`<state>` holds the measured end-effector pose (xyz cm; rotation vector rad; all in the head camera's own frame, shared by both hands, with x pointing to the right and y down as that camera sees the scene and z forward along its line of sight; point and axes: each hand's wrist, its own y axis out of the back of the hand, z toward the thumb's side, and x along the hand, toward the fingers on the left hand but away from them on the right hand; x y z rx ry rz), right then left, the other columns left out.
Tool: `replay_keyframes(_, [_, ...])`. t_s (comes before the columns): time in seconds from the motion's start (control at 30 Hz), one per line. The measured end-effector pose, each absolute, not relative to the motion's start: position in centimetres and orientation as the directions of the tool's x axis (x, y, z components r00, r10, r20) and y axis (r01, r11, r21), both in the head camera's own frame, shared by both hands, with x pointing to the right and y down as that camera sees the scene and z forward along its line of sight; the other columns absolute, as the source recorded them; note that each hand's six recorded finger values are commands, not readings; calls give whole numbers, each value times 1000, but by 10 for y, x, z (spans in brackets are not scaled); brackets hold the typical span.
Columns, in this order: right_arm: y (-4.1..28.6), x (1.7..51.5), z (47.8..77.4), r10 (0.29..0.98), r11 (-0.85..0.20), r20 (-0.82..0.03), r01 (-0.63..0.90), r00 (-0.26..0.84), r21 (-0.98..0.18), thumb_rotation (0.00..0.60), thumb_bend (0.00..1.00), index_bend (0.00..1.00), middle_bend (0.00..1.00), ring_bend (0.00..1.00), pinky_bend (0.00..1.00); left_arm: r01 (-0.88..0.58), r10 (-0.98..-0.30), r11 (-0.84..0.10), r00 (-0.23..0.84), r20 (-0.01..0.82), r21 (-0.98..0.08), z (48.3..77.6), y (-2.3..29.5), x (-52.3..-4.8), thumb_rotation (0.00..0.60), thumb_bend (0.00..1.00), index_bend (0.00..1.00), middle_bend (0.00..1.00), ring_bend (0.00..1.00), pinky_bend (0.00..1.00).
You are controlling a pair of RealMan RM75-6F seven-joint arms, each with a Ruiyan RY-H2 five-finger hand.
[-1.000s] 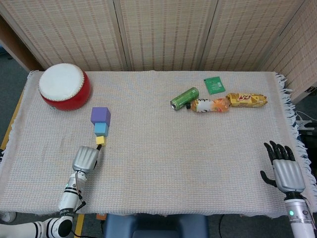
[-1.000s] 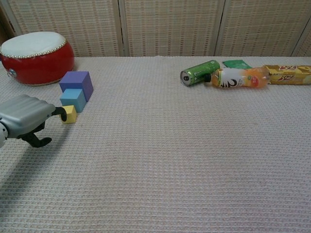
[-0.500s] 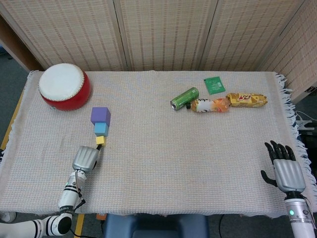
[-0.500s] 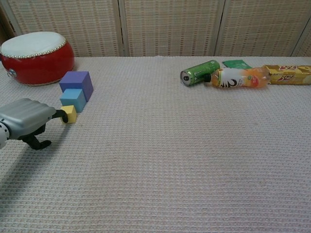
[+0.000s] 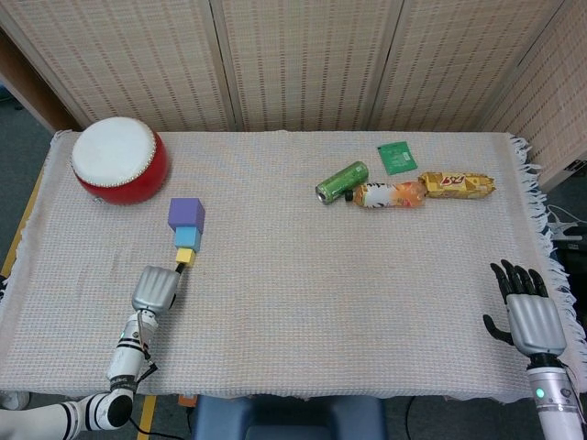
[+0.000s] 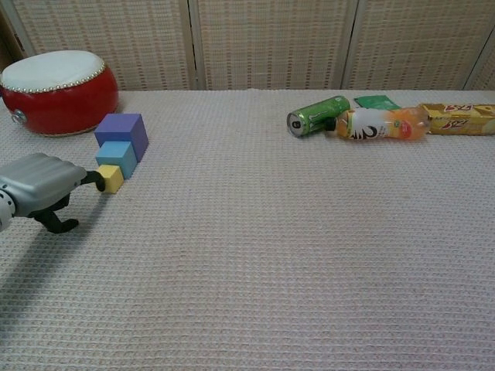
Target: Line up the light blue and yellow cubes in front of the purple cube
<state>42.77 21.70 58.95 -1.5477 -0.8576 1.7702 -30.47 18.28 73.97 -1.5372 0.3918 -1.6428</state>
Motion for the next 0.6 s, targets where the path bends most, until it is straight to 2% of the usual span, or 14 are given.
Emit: replay_keyframes(0.6, [217, 428, 588, 807, -586, -579, -40, -114, -809, 522, 101, 0, 0, 0, 0, 348, -739, -604, 90, 667, -717, 741, 179, -304, 600, 355, 234, 1000, 1000, 1000])
